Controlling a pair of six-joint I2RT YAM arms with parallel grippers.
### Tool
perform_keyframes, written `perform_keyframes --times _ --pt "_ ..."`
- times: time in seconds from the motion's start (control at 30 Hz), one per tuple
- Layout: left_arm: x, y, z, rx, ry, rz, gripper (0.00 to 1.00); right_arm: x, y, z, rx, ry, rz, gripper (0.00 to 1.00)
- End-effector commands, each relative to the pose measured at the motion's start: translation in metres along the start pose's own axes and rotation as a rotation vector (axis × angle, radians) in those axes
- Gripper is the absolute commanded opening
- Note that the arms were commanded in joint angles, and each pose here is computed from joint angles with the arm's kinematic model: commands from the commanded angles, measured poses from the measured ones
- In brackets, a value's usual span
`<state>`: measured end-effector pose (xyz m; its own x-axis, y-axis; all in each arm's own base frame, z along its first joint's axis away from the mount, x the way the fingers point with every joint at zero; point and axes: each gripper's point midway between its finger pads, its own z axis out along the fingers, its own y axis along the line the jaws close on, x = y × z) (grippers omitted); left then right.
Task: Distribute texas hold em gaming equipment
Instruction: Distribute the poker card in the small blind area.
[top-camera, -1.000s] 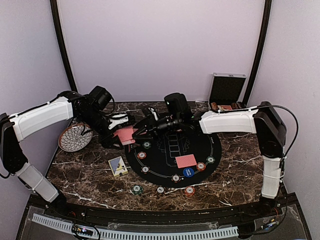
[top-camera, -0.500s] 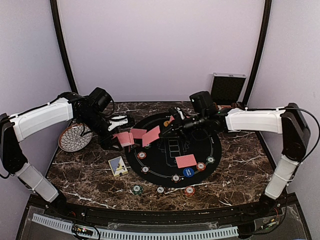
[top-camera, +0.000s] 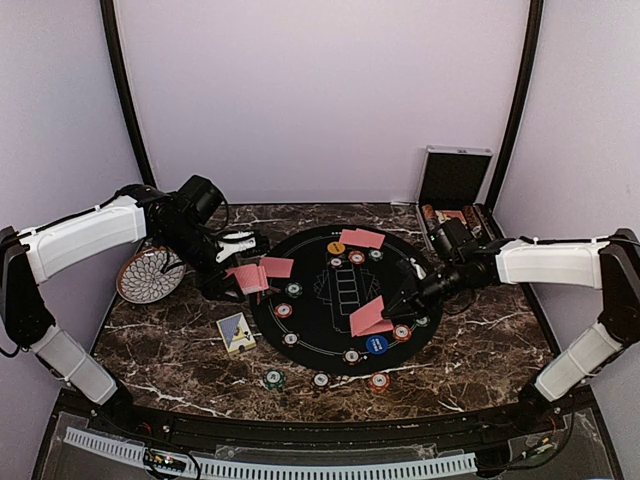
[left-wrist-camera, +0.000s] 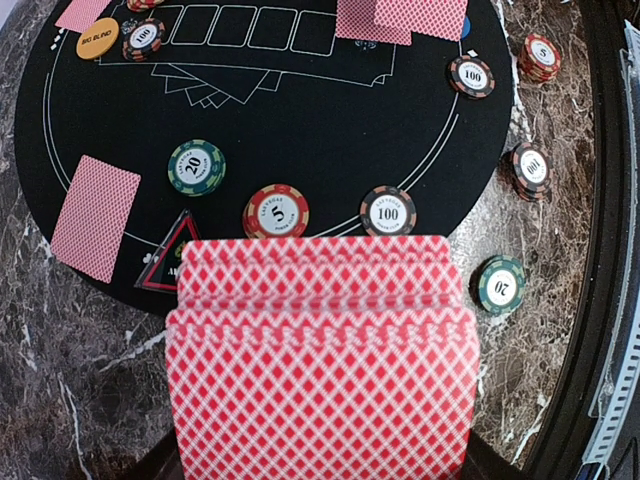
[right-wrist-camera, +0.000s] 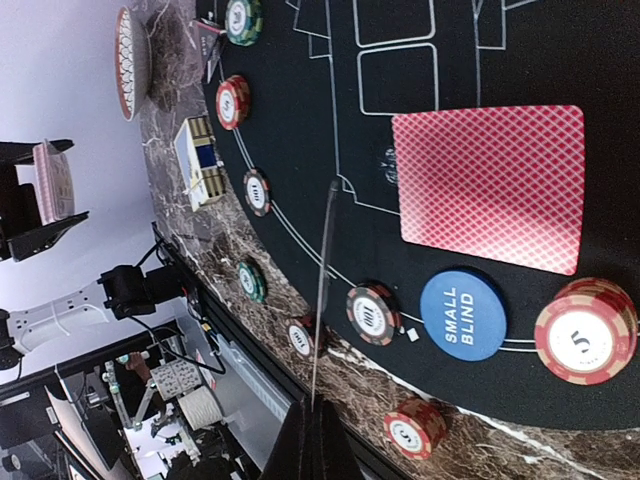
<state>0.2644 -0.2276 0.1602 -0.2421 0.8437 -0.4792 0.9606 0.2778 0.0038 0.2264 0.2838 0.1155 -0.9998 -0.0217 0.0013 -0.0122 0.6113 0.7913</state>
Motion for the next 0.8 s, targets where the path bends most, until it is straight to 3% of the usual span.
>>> perform_keyframes --times 0.0,0.43,0.67,0.7,0.77 --pt "-0.004 -0.006 -0.009 0.013 -0.029 0.015 0.00 -0.003 -0.014 0.000 0.045 -0.014 -0.028 0.00" --pt "-0.007 -0.006 -0.010 0.025 -0.034 0.013 0.00 -0.017 -0.033 0.020 0.103 0.003 -0.020 0.02" --pt "-0.008 -0.007 -0.010 0.029 -0.034 0.012 0.00 -0.016 -0.040 0.000 0.238 -0.021 -0.060 0.29" --pt "-0.008 -0.008 -0.010 0.031 -0.035 0.011 0.00 -0.021 -0.039 -0.012 0.297 -0.052 -0.085 0.41" --pt "-0.007 -0.008 -0.010 0.031 -0.035 0.011 0.00 -0.027 -0.033 -0.017 0.308 -0.075 -0.103 0.48"
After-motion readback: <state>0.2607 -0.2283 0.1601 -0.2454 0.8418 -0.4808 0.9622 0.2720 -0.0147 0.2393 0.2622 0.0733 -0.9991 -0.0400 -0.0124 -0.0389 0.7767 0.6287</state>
